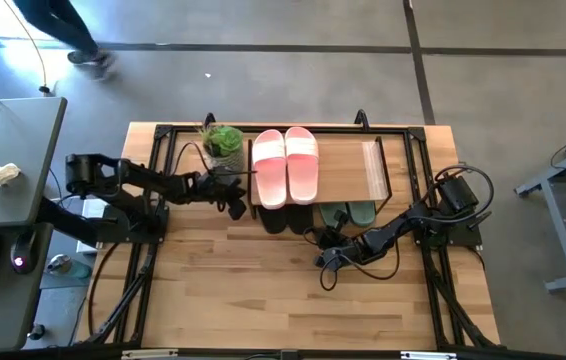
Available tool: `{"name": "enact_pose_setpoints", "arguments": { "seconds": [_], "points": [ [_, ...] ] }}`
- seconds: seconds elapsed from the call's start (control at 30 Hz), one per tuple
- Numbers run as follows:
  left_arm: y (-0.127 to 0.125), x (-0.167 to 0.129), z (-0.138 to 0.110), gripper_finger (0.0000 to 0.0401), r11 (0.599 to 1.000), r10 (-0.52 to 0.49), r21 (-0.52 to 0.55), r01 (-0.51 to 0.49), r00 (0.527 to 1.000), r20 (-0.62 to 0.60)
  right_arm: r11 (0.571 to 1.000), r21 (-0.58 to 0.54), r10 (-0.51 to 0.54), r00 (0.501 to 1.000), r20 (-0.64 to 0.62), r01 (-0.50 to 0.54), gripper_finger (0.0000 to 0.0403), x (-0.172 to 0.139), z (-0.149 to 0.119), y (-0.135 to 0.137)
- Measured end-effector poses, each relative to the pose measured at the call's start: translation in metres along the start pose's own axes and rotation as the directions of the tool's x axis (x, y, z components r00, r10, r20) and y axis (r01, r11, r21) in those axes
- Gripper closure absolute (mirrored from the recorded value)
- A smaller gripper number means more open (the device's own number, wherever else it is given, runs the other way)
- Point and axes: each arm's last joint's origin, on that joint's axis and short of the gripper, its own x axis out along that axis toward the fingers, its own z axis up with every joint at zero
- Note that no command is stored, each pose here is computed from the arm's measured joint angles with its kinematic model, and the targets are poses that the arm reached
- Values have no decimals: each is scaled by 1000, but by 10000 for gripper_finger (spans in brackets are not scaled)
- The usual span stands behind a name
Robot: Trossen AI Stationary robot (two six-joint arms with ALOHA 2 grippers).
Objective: Pick and place slides into the shelf
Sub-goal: Adjust the slippers under the shelf
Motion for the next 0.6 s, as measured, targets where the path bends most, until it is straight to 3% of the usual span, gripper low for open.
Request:
{"name": "enact_pose_setpoints", "arguments": {
  "seconds": [0.27,0.6],
  "points": [
    [-1,7,3,401,1000,-5,16,4,998,62,1000,0,0,1000,0,0,403,0,0,0],
    [0,14,2,401,998,57,8,-58,994,96,1000,-10,0,1000,2,0,403,0,0,0]
  ]
}}
